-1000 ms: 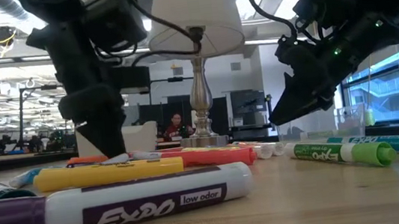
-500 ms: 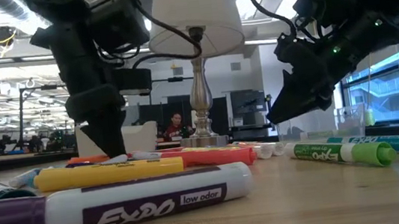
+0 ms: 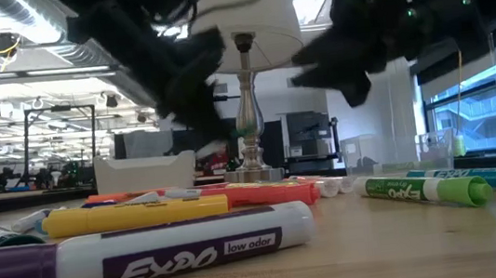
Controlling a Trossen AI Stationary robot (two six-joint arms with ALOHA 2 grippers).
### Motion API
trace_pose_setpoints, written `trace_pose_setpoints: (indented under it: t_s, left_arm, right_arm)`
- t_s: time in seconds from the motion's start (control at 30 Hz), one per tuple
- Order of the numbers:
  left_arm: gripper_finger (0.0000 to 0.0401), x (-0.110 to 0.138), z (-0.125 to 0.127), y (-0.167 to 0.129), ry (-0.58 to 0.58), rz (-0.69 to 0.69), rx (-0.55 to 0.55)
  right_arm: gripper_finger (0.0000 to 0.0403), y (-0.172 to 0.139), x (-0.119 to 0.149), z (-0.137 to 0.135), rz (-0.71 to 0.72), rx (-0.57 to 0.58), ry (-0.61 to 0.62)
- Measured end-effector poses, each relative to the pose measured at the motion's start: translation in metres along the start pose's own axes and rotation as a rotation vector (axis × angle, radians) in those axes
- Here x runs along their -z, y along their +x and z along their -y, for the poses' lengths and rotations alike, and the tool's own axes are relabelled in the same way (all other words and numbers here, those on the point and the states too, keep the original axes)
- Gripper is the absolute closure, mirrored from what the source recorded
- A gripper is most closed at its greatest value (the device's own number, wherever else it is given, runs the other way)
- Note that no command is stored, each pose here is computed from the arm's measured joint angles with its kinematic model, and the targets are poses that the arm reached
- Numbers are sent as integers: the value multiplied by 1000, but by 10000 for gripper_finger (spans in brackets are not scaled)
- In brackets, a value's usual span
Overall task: Pick & Place Markers
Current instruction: Put the dark green mini marker into the orange bin
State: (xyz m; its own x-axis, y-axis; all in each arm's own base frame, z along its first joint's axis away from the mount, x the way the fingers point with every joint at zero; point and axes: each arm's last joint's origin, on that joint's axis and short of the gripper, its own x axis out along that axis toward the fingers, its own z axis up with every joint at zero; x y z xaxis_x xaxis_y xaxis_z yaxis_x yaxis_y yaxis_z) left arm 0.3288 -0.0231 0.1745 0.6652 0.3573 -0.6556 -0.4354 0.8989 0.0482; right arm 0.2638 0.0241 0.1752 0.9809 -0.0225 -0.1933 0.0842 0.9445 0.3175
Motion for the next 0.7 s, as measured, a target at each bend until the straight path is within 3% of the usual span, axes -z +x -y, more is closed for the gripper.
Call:
trace_pose_setpoints:
  t_s: [0.17,0.27,0.5,0.7]
  left_arm:
    - [364,-17,5,2,-191,347,52]
    - [364,-20,7,3,-222,463,98]
    - [363,-26,5,2,-199,522,150]
    - [364,-32,6,-2,-107,584,215]
  right_arm:
    - [190,-4,-1,-2,181,100,34]
    - [187,-16,4,3,298,122,84]
    - [187,-25,-1,7,407,76,79]
    - [186,-16,-11,-3,406,-14,-50]
